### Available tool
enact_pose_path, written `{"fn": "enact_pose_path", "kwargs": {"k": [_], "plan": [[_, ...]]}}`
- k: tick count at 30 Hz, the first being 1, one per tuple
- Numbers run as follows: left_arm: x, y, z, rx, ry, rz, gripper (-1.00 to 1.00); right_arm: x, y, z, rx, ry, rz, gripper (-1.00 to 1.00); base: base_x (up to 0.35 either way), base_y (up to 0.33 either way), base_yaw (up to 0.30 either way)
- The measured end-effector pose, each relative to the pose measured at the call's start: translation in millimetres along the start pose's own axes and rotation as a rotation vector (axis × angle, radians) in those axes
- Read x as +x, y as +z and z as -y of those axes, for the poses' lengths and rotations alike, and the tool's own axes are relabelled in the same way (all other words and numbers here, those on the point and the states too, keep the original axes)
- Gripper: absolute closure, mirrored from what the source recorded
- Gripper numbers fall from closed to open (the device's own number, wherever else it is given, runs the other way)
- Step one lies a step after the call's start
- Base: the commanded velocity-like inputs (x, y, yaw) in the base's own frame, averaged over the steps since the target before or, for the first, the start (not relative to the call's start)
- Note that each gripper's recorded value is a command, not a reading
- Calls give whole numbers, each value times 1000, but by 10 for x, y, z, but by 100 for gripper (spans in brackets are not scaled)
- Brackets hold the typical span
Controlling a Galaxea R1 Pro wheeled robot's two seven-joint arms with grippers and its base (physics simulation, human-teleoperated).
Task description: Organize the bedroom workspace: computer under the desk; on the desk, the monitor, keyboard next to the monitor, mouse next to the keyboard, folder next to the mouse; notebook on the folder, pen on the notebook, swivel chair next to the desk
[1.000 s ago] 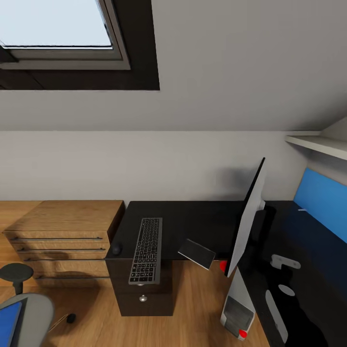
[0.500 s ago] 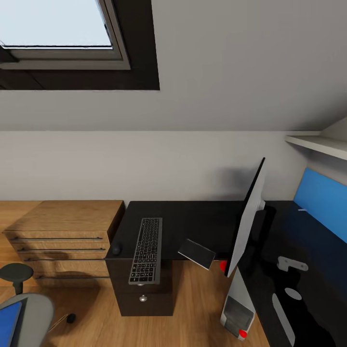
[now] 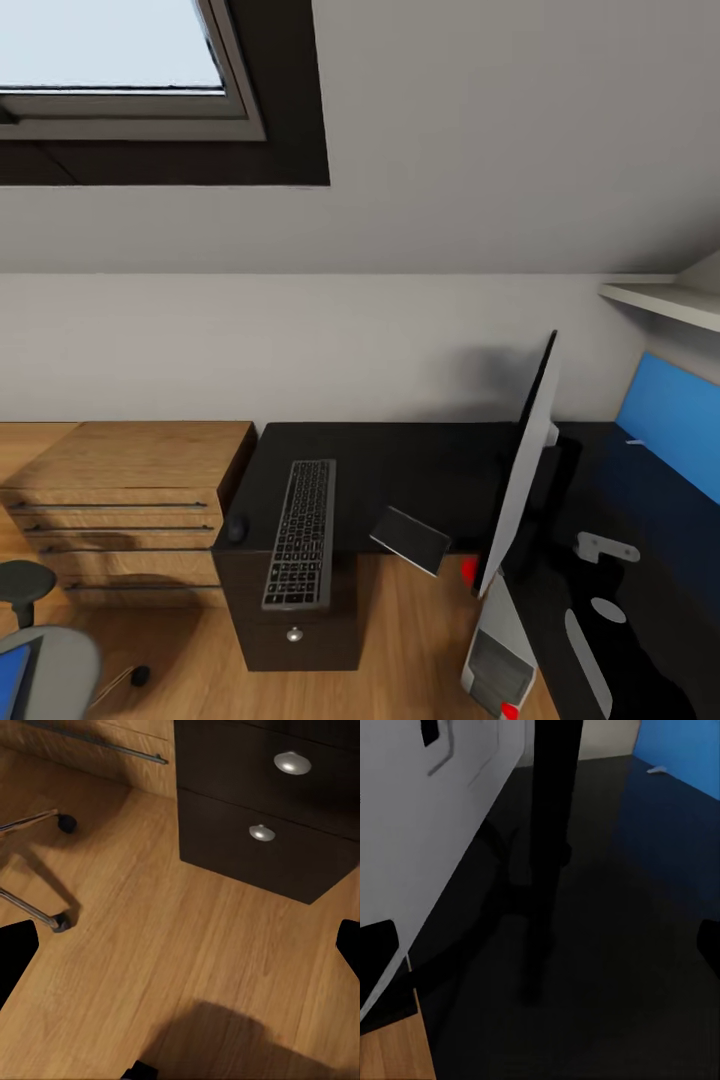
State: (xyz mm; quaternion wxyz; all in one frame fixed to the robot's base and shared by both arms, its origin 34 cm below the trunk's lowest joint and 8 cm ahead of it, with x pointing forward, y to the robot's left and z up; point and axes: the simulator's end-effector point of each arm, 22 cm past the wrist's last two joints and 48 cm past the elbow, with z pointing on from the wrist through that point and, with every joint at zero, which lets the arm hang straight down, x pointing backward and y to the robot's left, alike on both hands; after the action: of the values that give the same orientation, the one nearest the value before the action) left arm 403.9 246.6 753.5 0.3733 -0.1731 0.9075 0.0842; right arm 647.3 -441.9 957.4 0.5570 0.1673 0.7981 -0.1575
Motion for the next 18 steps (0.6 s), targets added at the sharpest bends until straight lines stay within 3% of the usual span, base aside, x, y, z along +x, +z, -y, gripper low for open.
{"fn": "enact_pose_path", "kwargs": {"k": [6,12,18], "plan": [[18,-15,48,11,10,-1,-100,117,6,12,3,-6,-22,-100,223,-62,0],[35,-26,78,18,18,-3,-100,160,7,24,5,-7,-28,-100,231,-205,0],[44,-26,83,20,19,-5,-100,166,10,25,5,-7,-29,-100,107,-102,0]]}}
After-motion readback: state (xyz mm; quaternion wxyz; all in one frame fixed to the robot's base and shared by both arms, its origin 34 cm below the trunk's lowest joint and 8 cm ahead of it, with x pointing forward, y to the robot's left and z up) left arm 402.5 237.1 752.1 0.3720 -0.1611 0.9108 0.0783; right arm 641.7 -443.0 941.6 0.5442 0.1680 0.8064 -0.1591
